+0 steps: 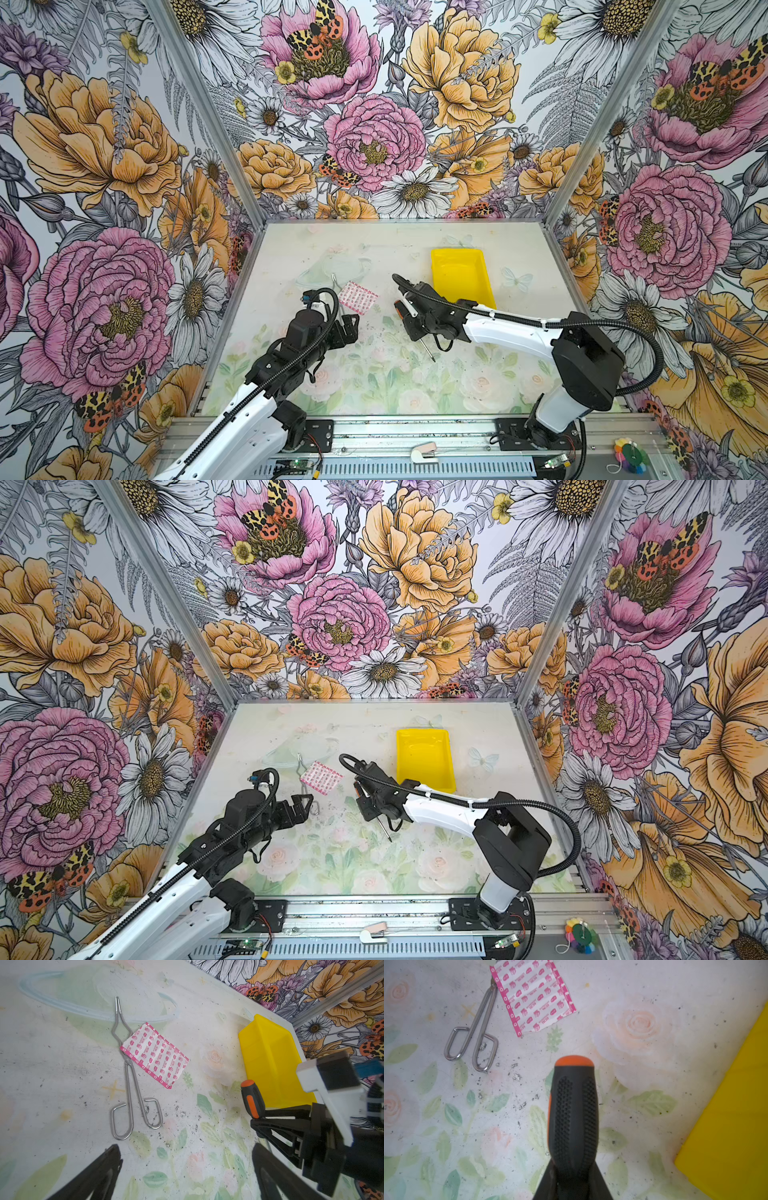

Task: Put the screwdriver in the bin
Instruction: 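Lift the screwdriver with the right gripper and carry it over the yellow bin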

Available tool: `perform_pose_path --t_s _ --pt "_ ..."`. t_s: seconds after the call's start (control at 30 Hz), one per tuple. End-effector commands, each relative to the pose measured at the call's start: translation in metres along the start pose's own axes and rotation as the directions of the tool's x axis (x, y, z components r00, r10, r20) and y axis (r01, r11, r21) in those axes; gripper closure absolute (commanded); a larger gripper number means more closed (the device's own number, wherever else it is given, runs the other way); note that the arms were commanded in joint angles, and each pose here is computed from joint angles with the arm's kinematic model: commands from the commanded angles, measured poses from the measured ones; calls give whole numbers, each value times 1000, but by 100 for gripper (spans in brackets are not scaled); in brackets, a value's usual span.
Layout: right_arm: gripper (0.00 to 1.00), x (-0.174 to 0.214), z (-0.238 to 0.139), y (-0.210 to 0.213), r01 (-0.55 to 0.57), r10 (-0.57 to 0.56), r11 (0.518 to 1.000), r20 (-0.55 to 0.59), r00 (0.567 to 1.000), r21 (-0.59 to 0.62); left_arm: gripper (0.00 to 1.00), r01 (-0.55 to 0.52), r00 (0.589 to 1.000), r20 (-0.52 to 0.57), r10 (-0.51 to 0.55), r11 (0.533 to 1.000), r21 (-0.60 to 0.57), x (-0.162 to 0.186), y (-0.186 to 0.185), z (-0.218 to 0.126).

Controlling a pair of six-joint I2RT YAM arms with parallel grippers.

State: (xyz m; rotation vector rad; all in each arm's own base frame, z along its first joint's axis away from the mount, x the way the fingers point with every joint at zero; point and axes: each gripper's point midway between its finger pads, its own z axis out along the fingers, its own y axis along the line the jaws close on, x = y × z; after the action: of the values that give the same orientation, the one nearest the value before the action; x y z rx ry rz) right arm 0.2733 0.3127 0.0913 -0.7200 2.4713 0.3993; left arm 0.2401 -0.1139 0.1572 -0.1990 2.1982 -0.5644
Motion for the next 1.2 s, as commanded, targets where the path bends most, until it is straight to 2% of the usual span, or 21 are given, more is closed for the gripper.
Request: perform_pose_path --t_s 0.0,0.33,0.53,0.7,0.83,1.0,1.17 --pt "100 -31 -28 4 10 -10 1000 99 995 6 1 -42 999 35 40 998 51 -15 -12 -5" --pt "100 -82 -69 -17 -40 35 999 230 973 17 1 -131 990 64 124 983 126 -36 -35 1" --pt "100 -117 -93 -67 -113 91 992 301 949 55 1 -215 976 73 204 953 213 -47 -68 9" --pt "100 -137 -105 -115 -172 123 978 346 930 116 1 -336 941 68 330 898 283 -44 -106 20" --pt "100 -146 -105 -156 -228 152 957 360 920 179 1 -403 910 36 414 858 319 -32 -130 34" --pt "100 -148 -90 -209 -306 210 919 350 913 247 1 -412 893 -19 449 836 362 -13 -148 54" --pt "100 -142 -70 -240 -365 273 892 326 905 265 1 -424 878 -38 478 810 405 0 -169 62"
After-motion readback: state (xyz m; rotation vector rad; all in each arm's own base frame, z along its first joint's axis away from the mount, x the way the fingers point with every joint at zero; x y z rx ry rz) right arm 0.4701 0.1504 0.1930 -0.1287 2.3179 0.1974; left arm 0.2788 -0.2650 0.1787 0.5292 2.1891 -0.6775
